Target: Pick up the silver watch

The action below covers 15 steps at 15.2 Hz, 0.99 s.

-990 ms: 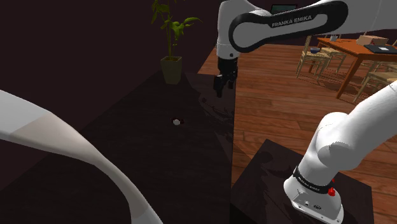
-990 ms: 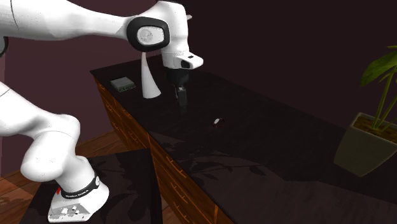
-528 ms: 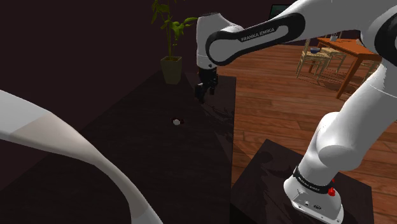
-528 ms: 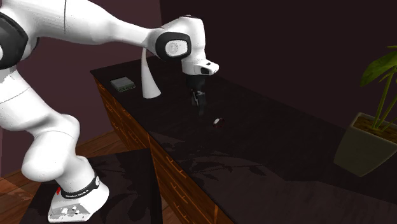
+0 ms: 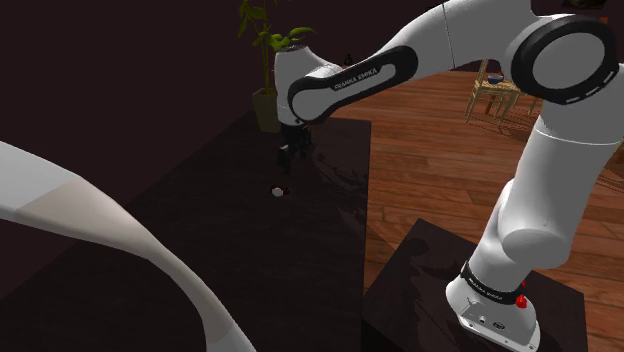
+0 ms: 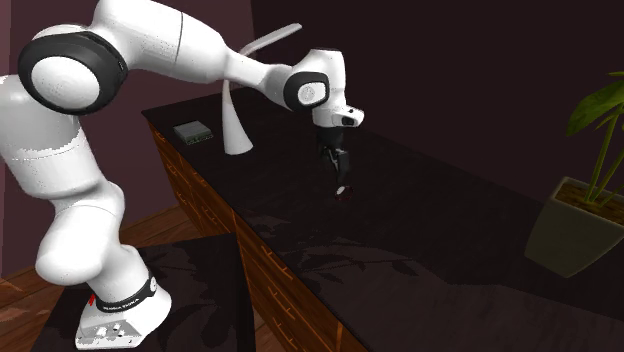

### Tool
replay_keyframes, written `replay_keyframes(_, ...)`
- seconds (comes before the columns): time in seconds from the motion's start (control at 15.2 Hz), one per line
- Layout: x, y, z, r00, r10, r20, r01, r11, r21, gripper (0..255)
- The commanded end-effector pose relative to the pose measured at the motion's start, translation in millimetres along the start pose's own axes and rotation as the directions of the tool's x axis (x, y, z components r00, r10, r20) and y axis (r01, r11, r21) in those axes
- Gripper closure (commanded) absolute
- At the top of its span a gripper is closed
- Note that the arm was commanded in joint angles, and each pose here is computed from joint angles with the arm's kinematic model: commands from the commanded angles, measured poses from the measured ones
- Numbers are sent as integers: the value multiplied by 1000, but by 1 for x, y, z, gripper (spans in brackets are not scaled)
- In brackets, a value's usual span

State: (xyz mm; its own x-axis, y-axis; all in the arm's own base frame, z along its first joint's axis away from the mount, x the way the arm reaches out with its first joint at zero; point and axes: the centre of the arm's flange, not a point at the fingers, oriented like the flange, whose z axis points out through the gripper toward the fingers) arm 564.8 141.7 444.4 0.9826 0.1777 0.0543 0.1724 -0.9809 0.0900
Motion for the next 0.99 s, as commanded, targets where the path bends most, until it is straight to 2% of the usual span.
replay_keyframes(0.0,19,-13,12,1000,-22,-8,22,1000,1,0)
replay_keyframes(0.4,72,-45,46,996,-82,-29,82,997,1,0)
replay_keyframes(0.92,70,-48,86,996,-82,-29,82,997,1,0)
